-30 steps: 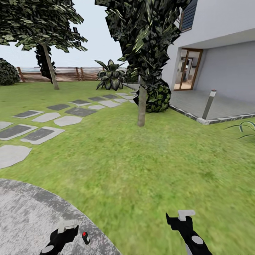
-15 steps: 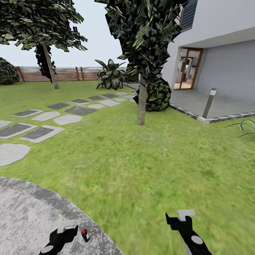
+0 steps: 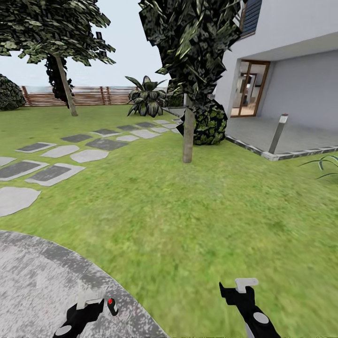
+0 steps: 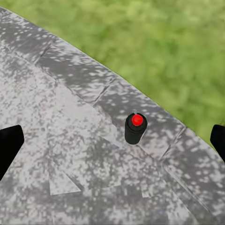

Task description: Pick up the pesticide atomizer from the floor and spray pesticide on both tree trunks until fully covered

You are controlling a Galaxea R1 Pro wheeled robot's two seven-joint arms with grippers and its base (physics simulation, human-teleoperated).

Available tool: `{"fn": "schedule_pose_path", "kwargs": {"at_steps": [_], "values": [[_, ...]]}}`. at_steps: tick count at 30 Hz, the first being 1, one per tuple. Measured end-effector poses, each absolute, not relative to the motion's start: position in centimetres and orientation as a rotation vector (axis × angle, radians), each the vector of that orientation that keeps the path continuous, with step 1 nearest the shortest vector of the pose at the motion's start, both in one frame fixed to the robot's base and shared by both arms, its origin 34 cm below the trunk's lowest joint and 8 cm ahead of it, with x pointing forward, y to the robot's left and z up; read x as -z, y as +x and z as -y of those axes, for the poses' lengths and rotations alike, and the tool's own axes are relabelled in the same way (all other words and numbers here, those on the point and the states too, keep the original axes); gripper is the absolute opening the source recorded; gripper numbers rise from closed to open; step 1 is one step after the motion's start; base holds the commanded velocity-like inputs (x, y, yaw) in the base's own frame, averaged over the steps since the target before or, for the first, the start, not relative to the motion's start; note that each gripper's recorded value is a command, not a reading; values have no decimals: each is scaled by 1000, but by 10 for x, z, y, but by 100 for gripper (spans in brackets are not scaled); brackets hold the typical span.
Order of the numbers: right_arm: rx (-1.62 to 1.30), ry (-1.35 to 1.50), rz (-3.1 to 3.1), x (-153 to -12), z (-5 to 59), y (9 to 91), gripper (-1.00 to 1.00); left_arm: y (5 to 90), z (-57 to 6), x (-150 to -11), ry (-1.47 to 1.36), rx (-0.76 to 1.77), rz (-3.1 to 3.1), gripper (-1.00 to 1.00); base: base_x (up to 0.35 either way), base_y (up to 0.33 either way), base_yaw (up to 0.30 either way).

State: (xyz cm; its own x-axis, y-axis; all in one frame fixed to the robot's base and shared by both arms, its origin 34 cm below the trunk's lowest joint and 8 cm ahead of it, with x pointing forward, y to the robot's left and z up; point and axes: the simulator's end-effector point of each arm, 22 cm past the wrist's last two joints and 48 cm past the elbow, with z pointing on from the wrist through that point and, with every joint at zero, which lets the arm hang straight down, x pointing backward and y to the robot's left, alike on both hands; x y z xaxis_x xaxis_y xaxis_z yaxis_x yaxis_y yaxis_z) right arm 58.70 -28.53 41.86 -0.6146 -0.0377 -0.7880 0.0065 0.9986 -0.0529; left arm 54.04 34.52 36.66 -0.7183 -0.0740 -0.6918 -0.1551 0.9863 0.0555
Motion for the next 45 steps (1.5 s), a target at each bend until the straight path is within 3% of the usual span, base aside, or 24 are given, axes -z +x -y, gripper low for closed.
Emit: {"fn": "schedule_pose_path", "kwargs": {"at_steps": [45], "values": [[63,-24,-2299,-287,286,548,100,501,-345,-244,-140,-150,-2388,100,0,0,0]]}}
